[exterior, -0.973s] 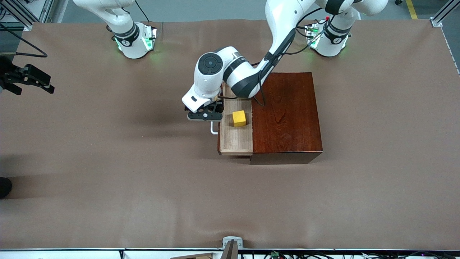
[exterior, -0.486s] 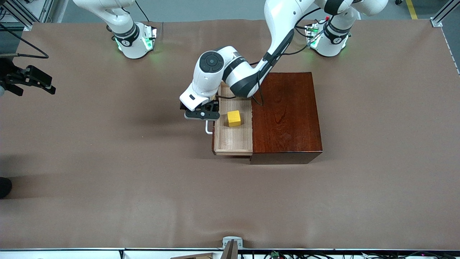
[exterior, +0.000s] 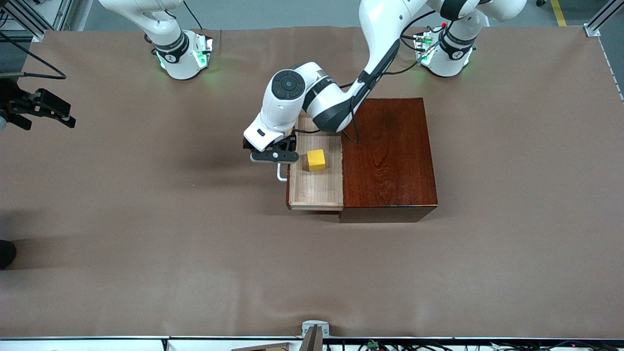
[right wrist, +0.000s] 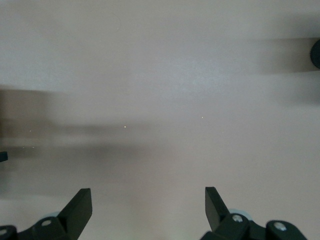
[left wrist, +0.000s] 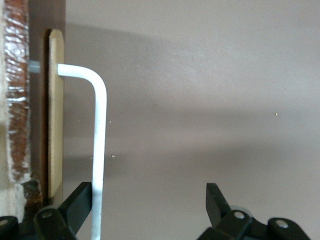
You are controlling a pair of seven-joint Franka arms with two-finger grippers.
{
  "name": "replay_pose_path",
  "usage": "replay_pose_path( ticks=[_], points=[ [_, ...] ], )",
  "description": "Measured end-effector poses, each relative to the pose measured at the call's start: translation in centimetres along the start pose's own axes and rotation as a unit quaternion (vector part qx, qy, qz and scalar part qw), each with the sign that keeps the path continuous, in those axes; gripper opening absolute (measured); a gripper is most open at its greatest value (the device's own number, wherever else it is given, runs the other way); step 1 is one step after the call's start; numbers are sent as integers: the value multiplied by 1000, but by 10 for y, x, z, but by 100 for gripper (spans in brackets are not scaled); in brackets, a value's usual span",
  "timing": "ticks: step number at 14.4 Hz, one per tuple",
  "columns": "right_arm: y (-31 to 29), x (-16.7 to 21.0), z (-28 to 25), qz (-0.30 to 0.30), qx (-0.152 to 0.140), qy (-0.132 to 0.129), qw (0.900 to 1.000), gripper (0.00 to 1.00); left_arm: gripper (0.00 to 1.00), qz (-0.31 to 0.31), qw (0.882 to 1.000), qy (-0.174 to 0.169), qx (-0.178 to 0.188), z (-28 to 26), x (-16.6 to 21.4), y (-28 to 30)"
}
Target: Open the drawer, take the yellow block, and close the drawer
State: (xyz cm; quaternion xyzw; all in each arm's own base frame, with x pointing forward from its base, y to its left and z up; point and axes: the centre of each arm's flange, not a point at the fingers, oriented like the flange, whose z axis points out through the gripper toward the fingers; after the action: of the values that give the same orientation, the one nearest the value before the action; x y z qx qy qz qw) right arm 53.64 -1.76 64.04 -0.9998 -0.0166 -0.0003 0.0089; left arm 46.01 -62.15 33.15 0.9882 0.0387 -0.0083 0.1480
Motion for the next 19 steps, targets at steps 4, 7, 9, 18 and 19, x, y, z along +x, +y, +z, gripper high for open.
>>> replay_pose_path(
  ticks=[4, 7, 9, 18, 19],
  points=[
    [0, 0, 0, 0, 0, 0, 1000, 100, 100, -30, 999, 13, 3, -77, 17, -2],
    [-7, 4, 0, -6, 1, 8, 1000, 100, 100, -51, 998, 10, 21, -133, 18, -10],
    [-22, 10, 7, -18, 11, 6, 1000, 100, 100, -66, 997, 9, 44, -181, 28, -30],
    [-131, 66, 92, -92, 55, -36, 994, 100, 100, -2, 992, -47, 115, -365, 98, -237],
    [-148, 71, 102, -106, 54, -34, 992, 100, 100, 8, 992, -49, 114, -379, 105, -270]
  ],
)
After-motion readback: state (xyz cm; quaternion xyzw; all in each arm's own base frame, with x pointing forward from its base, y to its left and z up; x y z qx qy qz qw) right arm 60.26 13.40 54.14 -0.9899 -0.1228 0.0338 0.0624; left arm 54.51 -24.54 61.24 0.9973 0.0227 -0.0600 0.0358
